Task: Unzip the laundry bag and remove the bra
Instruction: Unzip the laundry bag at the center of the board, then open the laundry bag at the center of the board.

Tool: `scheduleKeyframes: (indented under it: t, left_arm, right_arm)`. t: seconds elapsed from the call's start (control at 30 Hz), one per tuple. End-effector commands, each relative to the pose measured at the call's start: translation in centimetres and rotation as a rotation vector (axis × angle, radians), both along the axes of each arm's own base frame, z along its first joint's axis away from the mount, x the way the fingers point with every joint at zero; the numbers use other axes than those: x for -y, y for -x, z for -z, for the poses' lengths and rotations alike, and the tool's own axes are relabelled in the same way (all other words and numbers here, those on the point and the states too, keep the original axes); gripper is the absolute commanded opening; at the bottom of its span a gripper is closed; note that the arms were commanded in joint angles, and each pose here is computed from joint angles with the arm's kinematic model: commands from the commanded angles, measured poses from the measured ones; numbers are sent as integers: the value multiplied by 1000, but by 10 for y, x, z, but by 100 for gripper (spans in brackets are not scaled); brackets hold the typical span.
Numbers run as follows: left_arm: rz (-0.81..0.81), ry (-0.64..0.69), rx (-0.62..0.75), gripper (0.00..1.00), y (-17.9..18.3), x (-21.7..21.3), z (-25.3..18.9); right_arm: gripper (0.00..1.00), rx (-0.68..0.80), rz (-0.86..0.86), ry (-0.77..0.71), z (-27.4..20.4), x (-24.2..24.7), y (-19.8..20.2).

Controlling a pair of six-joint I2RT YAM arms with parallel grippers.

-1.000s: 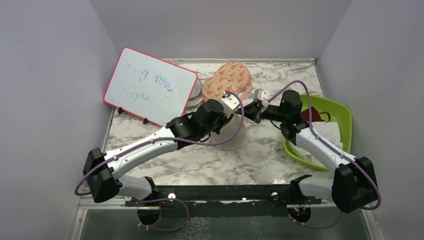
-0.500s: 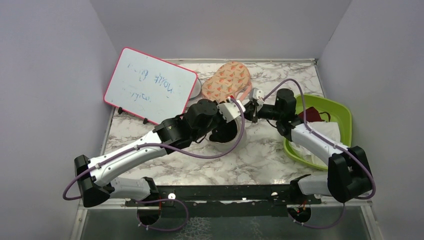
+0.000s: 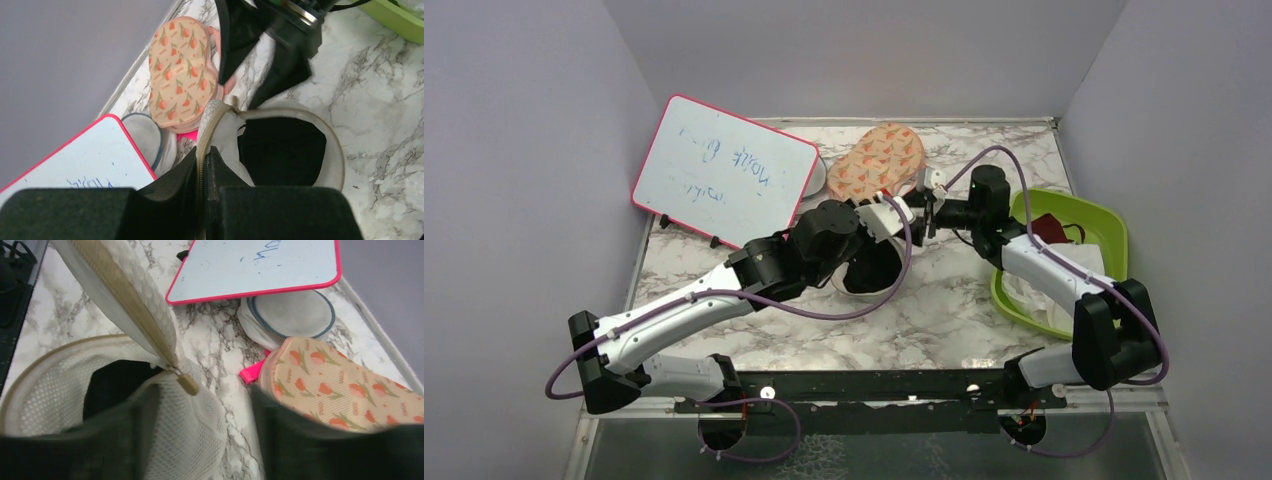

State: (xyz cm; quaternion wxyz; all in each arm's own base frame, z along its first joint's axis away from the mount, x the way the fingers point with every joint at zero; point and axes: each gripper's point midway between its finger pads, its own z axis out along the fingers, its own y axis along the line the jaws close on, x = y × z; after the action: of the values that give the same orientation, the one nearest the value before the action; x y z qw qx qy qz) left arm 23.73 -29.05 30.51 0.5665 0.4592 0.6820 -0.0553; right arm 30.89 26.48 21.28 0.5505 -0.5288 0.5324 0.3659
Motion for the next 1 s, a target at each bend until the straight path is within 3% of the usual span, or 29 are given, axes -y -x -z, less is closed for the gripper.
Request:
scheduleKeyframes:
  t: [0.0, 0.13, 0.33, 0.57, 0.7, 0.97]
  left_arm:
    - [-173, 137, -64, 0, -5, -13, -20]
    - [-249, 156, -163, 0, -6, -14, -6]
    - [-332, 223, -277, 0, -23, -20, -7]
    - [-389, 271, -296, 0, -46, -28, -14]
    - [-405, 282, -319, 0, -56, -32, -11]
    - [-412, 302, -376, 0, -61, -30, 0]
  right_arm:
    - [97, -62, 56, 8, 2, 9, 9]
    - [100, -106, 126, 7, 0, 19, 17]
    - [100, -446, 532, -58, -3, 48, -7]
    - [100, -809, 604, -76, 0, 45, 12]
    - [100, -983, 430, -84, 7, 18, 41]
    - [100, -1027, 645, 61, 58, -1, 53]
